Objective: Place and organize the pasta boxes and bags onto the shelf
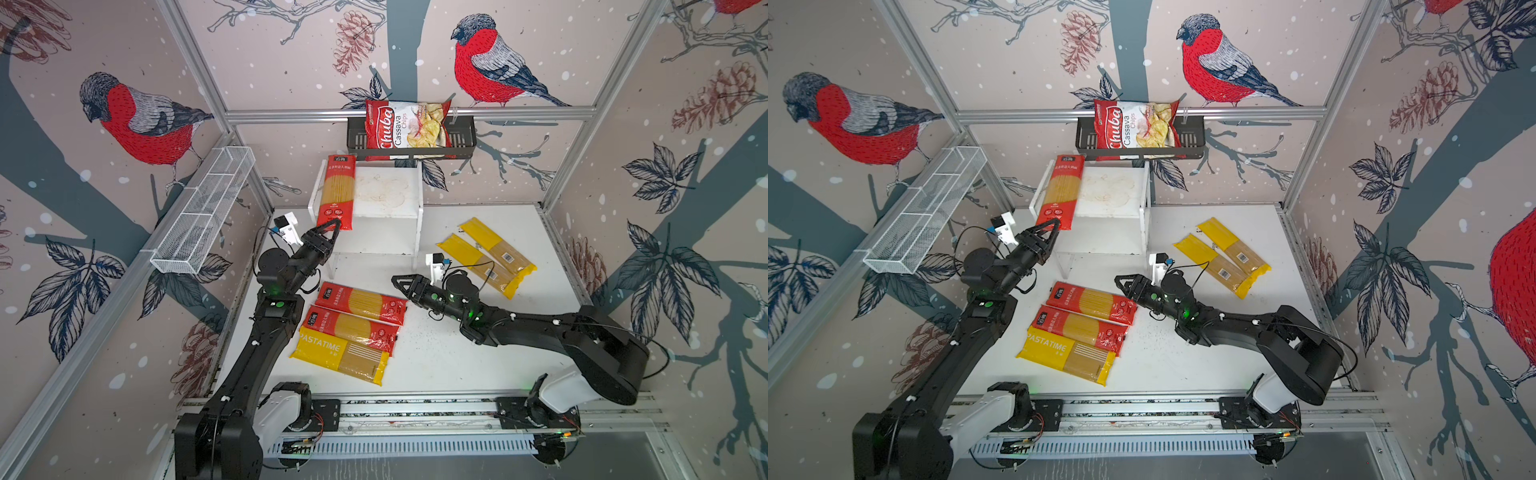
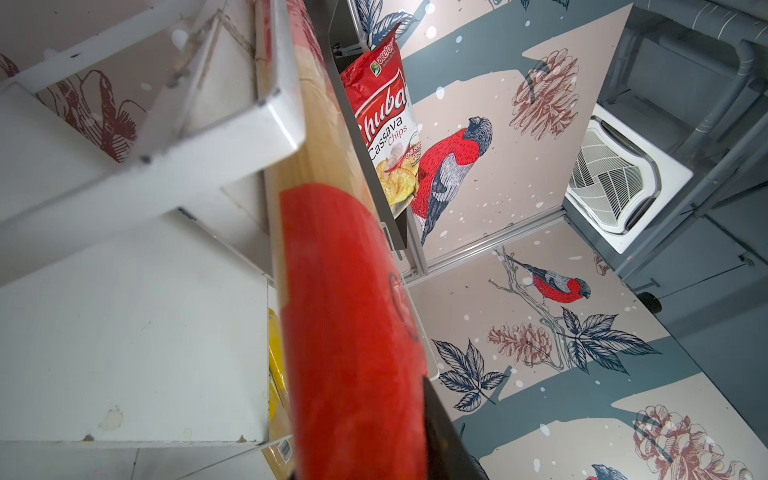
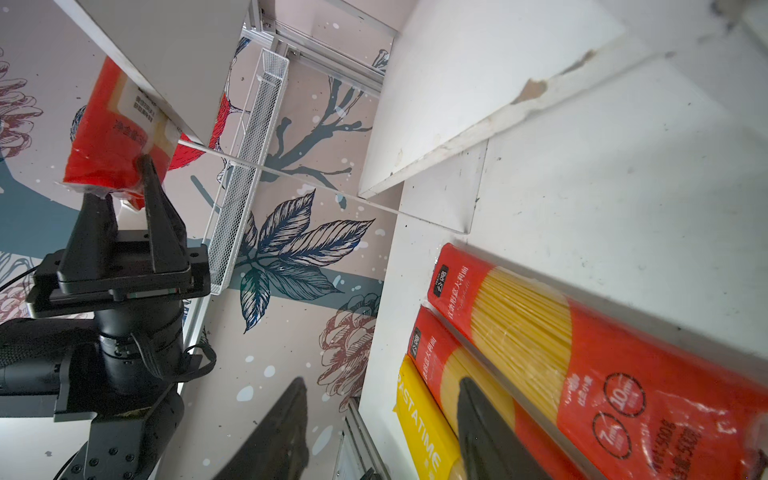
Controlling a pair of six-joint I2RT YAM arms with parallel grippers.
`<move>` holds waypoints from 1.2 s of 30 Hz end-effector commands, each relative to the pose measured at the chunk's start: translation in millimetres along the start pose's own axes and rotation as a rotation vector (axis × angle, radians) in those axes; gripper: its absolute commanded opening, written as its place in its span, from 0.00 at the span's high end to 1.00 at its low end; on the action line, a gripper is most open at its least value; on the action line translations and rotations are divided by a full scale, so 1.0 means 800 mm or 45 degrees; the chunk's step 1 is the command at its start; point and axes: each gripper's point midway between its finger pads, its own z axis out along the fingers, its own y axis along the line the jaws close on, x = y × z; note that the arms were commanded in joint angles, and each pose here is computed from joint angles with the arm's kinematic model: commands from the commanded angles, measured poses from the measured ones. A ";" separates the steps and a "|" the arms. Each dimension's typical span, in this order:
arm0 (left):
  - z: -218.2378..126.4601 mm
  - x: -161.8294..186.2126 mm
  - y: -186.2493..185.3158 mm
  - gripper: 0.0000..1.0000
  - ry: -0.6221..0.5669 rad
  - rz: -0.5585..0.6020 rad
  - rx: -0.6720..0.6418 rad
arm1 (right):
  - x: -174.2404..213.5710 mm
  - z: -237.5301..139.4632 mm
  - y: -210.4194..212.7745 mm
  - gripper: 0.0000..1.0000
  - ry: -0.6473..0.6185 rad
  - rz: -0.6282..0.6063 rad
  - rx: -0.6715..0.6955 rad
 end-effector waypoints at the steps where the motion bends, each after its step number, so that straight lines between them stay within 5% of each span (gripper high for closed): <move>1: -0.002 -0.005 -0.014 0.66 -0.028 0.052 0.066 | -0.004 -0.007 0.013 0.42 -0.020 -0.015 -0.040; 4: -0.007 -0.003 -0.021 0.46 -0.024 0.077 0.083 | -0.005 -0.014 0.004 0.42 -0.039 -0.045 0.006; 8: -0.025 0.006 -0.022 0.34 -0.024 0.136 0.056 | -0.005 -0.015 -0.012 0.42 -0.030 -0.063 0.070; 22: -0.087 0.106 0.033 0.29 0.158 0.564 -0.181 | 0.018 -0.041 -0.103 0.44 0.101 0.020 0.370; 36: -0.093 0.180 0.094 0.29 0.276 0.586 -0.281 | 0.062 -0.031 -0.157 0.47 0.262 0.135 0.515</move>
